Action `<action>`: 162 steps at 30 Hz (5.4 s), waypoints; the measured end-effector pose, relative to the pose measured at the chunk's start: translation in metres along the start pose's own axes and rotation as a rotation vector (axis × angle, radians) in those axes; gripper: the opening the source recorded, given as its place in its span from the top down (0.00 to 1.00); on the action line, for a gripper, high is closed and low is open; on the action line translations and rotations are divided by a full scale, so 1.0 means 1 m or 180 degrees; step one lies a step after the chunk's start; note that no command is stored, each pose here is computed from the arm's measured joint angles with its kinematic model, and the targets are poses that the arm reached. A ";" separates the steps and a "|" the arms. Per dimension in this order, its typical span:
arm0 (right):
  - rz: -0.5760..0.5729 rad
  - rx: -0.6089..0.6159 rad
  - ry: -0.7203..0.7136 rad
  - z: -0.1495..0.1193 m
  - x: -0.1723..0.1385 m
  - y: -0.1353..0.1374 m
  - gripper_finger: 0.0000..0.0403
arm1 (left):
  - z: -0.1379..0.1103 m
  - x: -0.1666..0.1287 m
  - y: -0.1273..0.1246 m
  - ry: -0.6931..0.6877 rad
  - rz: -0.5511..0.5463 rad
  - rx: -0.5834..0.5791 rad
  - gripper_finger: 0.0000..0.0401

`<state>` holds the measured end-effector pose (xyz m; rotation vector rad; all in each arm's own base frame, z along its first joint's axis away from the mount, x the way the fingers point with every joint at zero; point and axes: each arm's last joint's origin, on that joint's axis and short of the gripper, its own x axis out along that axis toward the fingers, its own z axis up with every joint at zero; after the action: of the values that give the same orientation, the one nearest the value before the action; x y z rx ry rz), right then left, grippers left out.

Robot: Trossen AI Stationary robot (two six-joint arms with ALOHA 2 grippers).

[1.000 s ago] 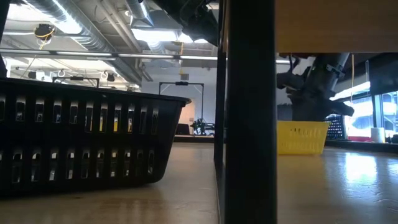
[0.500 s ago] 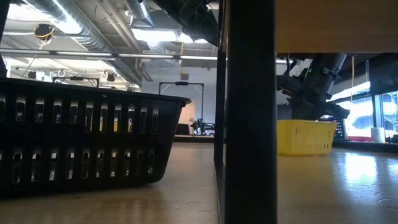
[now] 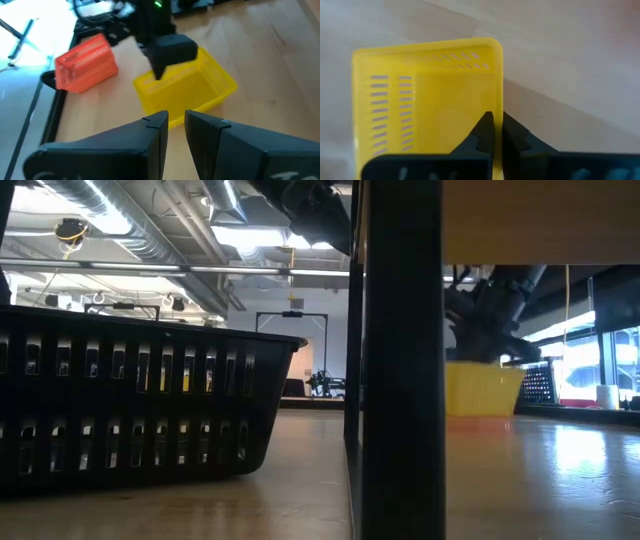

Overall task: Stack baskets on shelf by color
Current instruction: Stack the bottom yellow bin on top of the yellow bin

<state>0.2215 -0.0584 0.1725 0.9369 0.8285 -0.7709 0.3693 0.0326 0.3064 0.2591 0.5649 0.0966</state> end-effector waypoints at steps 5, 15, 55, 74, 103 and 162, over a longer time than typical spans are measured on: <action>0.0097 -0.0378 -0.0074 0.016 -0.018 0.020 0.99 | 0.002 -0.001 -0.010 0.0016 -0.0053 0.0047 0.86; -0.0108 -0.1345 -0.0039 0.048 -0.084 0.054 1.00 | 0.004 -0.020 -0.015 0.0138 0.0004 -0.0036 0.86; 0.1007 -0.4793 -0.1185 0.082 -0.210 0.113 1.00 | 0.007 -0.069 0.031 -0.0085 0.0229 -0.1519 0.86; -0.0565 -0.3712 -0.1753 0.105 -0.191 0.123 1.00 | 0.033 -0.073 0.024 -0.0746 0.0714 -0.0780 0.86; -0.0705 -0.3506 -0.2033 0.119 -0.158 0.147 1.00 | 0.040 -0.082 0.022 -0.0608 0.2118 -0.0581 0.86; -0.0473 -0.3389 -0.2129 0.109 -0.161 0.157 1.00 | 0.029 -0.061 0.043 -0.0263 0.2538 -0.0310 0.86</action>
<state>0.3075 -0.0635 0.4077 -0.3321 0.5731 -0.5798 0.3332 0.0582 0.3728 0.3797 0.3458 0.8788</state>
